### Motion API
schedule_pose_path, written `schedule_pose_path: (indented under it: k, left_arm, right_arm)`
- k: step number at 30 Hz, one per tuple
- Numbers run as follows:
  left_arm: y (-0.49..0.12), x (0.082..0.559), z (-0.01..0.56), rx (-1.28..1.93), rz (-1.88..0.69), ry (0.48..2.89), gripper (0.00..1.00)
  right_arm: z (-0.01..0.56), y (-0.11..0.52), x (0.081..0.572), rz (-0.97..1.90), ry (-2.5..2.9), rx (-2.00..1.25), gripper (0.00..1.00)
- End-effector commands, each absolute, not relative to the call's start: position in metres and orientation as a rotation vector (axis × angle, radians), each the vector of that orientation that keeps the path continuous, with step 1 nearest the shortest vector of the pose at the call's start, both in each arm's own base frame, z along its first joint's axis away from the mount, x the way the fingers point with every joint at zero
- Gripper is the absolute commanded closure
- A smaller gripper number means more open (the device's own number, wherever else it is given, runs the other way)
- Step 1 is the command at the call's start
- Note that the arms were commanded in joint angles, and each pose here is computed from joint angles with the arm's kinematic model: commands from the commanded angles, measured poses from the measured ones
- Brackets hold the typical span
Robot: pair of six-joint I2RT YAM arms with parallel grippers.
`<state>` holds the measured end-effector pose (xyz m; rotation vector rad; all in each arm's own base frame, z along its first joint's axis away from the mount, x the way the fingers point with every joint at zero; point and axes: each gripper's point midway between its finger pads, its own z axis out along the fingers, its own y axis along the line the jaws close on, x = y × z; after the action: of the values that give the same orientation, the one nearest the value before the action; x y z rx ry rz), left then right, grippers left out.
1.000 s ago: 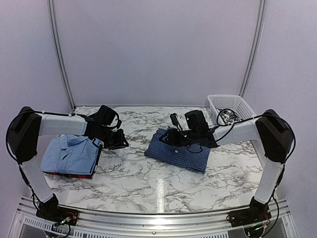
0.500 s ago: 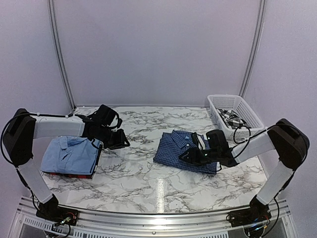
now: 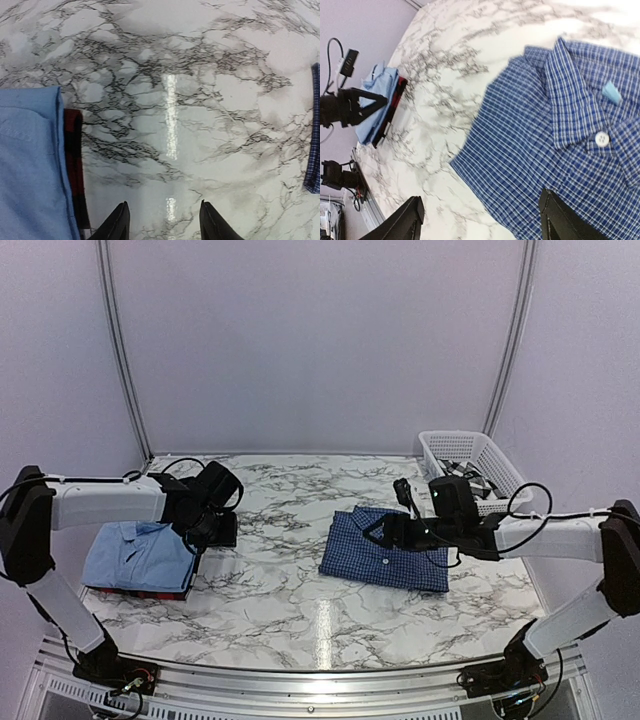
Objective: Fold and stack the long sleeve shirts
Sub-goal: Move the square-folded shirt to the center of the board.
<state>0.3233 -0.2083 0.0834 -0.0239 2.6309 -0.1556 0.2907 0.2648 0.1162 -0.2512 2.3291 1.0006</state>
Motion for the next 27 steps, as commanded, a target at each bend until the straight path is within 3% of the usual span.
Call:
schedule_pose_path:
  k: [1, 4, 10, 22, 27]
  left_arm:
    - [-0.168, 0.325, 0.079, -0.068, 0.198, 2.612, 0.53]
    - [-0.165, 0.333, 0.072, -0.058, 0.296, 2.608, 0.53]
    - [-0.149, 0.345, 0.060, -0.054, 0.545, 2.583, 0.57]
    - [-0.138, 0.351, 0.038, -0.005, 0.736, 2.581, 0.56]
    - [-0.129, 0.352, 0.026, -0.007, 0.805, 2.582, 0.68]
  right_arm:
    - [0.159, 0.262, 0.304, 0.880, 2.261, -0.275, 0.19]
    - [0.175, 0.256, 0.309, 0.824, 2.236, -0.266, 0.07]
    - [0.185, 0.250, 0.306, 0.825, 2.204, -0.243, 0.06]
    - [0.167, 0.241, 0.299, 0.822, 2.231, -0.184, 0.06]
    - [0.166, 0.238, 0.297, 0.835, 2.215, -0.160, 0.06]
